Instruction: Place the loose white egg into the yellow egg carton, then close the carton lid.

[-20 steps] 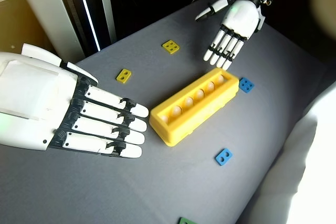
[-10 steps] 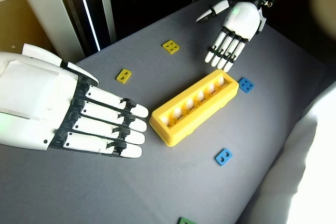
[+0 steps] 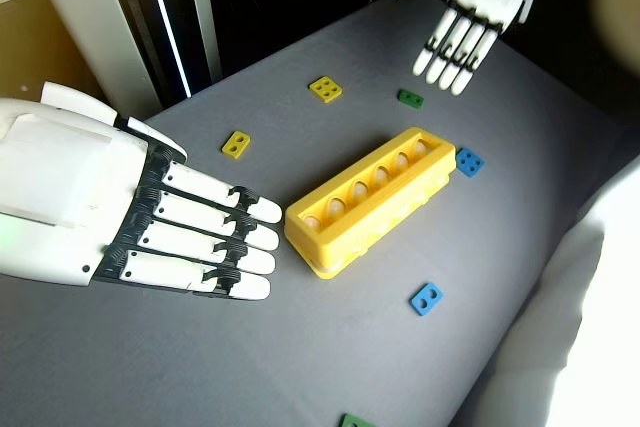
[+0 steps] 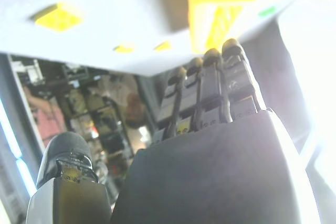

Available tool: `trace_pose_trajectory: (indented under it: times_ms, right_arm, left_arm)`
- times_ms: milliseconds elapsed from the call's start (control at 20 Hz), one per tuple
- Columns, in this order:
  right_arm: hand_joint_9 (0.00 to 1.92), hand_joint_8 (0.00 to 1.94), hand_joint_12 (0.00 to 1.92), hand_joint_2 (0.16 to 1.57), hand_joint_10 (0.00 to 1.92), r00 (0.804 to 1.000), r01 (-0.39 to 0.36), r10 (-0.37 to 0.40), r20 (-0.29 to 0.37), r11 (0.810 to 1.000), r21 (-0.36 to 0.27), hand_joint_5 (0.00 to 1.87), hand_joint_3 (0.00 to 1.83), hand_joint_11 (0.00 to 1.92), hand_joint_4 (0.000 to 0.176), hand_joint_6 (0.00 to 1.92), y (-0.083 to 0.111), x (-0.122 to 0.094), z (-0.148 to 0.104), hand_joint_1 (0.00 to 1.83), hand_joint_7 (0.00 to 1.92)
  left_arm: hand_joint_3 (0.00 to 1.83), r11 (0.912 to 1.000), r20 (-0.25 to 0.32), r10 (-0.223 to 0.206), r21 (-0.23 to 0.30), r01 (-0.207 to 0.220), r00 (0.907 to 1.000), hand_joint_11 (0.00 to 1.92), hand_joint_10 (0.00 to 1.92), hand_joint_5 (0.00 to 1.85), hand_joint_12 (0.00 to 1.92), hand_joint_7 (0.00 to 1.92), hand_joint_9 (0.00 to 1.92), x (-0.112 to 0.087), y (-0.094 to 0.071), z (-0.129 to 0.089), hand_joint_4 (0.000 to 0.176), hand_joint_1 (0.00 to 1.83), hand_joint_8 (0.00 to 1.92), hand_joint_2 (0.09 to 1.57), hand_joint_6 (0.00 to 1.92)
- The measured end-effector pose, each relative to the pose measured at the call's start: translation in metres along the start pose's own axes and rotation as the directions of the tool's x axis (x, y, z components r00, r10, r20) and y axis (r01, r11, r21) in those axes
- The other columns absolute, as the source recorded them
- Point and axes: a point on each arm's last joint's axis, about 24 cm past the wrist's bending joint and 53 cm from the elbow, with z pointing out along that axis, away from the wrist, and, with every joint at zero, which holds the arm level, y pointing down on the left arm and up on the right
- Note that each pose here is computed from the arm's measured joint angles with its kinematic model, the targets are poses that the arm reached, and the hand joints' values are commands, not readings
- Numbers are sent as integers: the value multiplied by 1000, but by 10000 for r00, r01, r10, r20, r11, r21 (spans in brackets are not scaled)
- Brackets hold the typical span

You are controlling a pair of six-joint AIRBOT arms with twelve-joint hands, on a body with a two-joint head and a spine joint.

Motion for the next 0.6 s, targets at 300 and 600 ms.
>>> trace_pose_trajectory:
  times_ms: [300,600]
  right_arm:
    - [35,1,62,1487,0,9995,77,-104,-289,9957,-925,95,0,4,0,2,23,9,0,0,77]
    - [28,6,34,1486,4,9808,1212,-1533,-1203,9633,-2395,98,0,8,0,8,63,54,18,0,75]
  left_arm:
    - [0,9994,-206,334,57,-333,9992,0,0,0,0,0,0,4,-13,-16,0,0,0,1038,0]
    - [0,9982,-16,591,129,-590,9983,0,0,0,0,0,0,-3,-16,-12,0,0,0,1040,0]
